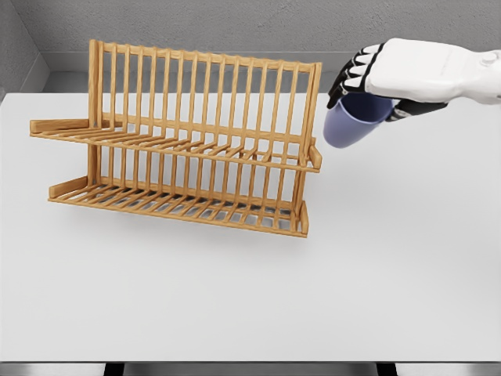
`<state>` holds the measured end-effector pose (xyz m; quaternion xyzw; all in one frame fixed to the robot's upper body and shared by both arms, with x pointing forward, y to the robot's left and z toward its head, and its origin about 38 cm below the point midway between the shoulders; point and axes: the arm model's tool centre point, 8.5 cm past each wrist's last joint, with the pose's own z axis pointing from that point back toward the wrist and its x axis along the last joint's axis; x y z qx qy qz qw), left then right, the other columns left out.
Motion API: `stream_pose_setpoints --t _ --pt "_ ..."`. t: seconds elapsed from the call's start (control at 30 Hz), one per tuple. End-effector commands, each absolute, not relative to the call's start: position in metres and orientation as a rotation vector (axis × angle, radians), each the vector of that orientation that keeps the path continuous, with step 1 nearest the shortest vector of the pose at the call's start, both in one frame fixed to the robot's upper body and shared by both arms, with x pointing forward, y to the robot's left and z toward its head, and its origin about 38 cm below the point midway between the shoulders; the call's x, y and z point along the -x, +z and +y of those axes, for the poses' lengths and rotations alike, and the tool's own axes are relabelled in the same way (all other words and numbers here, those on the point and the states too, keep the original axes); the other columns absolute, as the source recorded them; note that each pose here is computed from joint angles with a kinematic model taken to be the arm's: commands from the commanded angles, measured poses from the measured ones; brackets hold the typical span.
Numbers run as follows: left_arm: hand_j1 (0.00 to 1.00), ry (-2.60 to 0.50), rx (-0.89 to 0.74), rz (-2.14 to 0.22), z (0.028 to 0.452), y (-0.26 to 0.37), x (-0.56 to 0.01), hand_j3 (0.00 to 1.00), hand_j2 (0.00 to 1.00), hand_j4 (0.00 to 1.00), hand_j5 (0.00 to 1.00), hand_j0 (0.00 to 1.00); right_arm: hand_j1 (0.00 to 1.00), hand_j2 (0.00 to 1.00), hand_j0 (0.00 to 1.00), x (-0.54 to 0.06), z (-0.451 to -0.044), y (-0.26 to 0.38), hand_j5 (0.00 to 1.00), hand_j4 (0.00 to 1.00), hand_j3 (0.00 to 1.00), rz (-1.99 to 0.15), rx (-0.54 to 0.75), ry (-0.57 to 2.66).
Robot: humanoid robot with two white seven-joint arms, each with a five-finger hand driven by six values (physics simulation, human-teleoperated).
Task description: Right arm put cup on second shelf
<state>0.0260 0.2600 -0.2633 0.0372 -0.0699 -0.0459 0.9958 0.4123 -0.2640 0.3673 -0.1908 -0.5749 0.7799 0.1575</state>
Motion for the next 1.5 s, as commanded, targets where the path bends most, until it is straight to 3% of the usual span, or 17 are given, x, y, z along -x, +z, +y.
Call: stream_pose_setpoints --t 0.0,0.9,1.47 --pt "1.0 -0.092 -0.076 -0.14 0.26 -0.263 -0.026 1.0 1.0 1.0 1.0 1.0 0.7 0.7 0.7 -0.412 -0.263 0.368 0.7 0.7 0.7 -1.651 0.545 2.224" --pt "1.0 -0.092 -0.074 -0.14 0.26 -0.263 -0.026 1.0 1.0 1.0 1.0 1.0 0.68 0.68 0.68 -0.404 -0.221 0.381 0.68 0.68 0.68 -1.796 0.5 2.274" --pt "1.0 -0.092 -0.076 -0.14 0.26 -0.263 -0.026 1.0 1.0 1.0 1.0 1.0 0.68 0.68 0.68 -0.398 -0.205 0.355 0.68 0.68 0.68 -1.782 0.375 2.377"
